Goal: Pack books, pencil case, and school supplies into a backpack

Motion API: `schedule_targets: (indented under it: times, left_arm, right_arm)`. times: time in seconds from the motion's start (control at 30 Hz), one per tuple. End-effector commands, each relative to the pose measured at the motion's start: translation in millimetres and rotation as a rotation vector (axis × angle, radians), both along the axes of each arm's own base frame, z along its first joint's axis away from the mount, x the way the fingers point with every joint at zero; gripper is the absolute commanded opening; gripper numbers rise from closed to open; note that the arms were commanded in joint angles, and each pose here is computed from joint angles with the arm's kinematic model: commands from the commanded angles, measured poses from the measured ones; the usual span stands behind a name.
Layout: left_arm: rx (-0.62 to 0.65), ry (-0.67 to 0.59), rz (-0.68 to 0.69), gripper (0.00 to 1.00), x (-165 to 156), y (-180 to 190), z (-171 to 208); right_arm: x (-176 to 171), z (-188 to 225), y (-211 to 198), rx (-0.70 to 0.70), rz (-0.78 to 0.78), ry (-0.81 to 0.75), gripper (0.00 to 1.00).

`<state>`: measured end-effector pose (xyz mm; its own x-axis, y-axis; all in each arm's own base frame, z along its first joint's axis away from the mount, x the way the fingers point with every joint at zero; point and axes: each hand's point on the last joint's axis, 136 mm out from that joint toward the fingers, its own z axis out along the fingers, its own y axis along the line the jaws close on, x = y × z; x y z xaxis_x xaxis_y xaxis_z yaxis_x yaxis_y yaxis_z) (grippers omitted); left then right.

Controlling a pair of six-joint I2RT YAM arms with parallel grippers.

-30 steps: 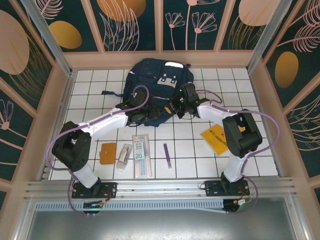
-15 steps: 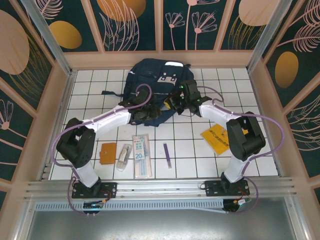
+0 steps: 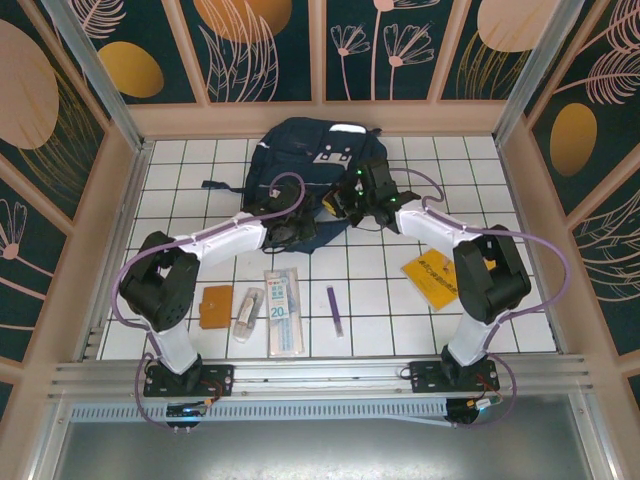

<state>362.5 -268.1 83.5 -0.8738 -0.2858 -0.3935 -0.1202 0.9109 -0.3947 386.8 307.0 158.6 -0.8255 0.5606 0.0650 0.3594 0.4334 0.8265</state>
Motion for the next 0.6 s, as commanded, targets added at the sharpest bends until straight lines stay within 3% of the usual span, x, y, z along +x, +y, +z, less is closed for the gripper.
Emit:
schedule_targets:
  times: [0.0, 0.07, 0.1, 0.27, 0.57]
  left_arm:
    - [0.049, -0.049, 0.071, 0.15, 13, 10, 7]
    - [0.055, -0.083, 0.064, 0.01, 15, 12, 17]
    - [0.05, -0.1, 0.054, 0.0, 15, 12, 24]
    - [-0.008, -0.168, -0.072, 0.0, 7, 1, 58]
    - [-0.227, -0.278, -0.452, 0.0, -40, -38, 94]
  right_arm:
    - [0, 73, 14, 0.071, 0.035, -0.19, 0.0]
    - [1, 72, 10, 0.048, 0.024, -0.203, 0.0]
    - [3, 72, 6, 0.031, 0.015, -0.214, 0.0]
    - [10, 61, -17, -0.044, -0.029, -0.229, 0.0]
    - [29, 37, -76, -0.174, -0.103, -0.247, 0.0]
